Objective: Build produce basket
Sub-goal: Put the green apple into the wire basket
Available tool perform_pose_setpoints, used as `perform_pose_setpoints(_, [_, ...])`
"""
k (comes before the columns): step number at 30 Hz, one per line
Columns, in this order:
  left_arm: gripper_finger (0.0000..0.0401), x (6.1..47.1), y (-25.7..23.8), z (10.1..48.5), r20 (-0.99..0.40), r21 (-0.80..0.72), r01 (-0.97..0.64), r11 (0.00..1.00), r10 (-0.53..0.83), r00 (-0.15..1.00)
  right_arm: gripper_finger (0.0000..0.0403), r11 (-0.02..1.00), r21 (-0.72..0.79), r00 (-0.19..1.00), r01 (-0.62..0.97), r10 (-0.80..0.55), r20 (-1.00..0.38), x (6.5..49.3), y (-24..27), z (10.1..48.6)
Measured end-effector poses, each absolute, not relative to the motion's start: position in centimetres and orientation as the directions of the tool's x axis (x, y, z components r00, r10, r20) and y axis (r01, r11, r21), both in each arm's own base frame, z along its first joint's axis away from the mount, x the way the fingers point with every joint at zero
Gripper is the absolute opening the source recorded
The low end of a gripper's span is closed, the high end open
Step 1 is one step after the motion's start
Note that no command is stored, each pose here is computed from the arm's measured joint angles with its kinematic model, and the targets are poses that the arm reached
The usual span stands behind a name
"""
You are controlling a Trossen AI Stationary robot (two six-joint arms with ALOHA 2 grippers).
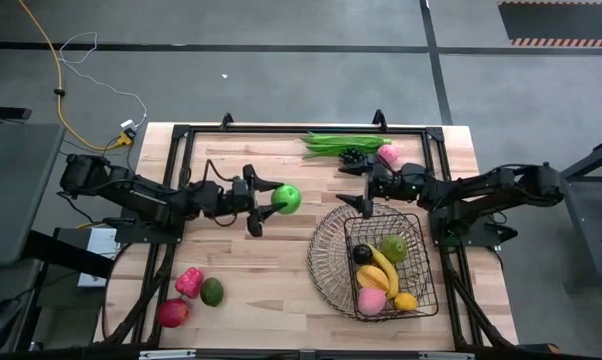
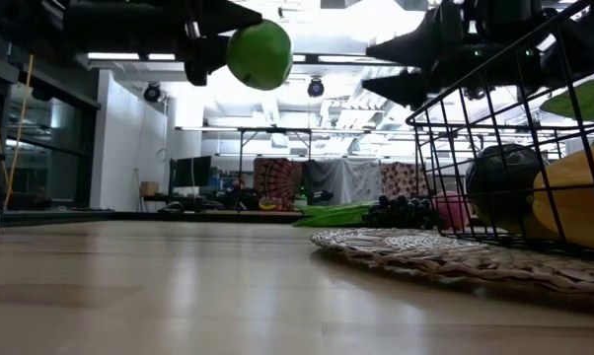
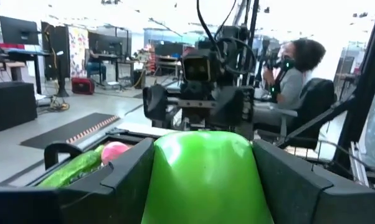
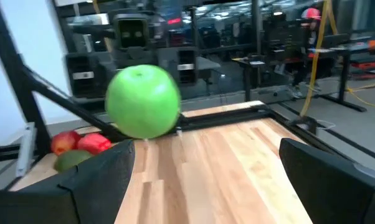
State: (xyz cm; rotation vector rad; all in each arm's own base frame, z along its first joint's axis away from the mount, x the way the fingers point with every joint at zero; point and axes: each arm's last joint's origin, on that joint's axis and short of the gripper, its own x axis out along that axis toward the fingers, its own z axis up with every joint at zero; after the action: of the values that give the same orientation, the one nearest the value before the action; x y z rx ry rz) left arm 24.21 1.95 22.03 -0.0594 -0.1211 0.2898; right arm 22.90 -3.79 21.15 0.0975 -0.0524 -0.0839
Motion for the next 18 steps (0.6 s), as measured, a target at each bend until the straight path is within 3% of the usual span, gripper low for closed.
perform_pose_setpoints(9, [0.0241,24.2,2.0,22.2,0.128,-0.072,-0.281,0.957,0.288,0.949,0.0387,0.999,-0.034,1.000,-0.002,0.002,-0.003,28.9,-2.3,21.8])
perform_pose_setpoints(18, [0.0241,24.2,1.9,22.2,0.129,-0.054,-0.254,0.966,0.259,0.957,0.0387,1.000,-0.014,0.993,-0.028,0.026,-0.114,32.9,-2.5,22.2])
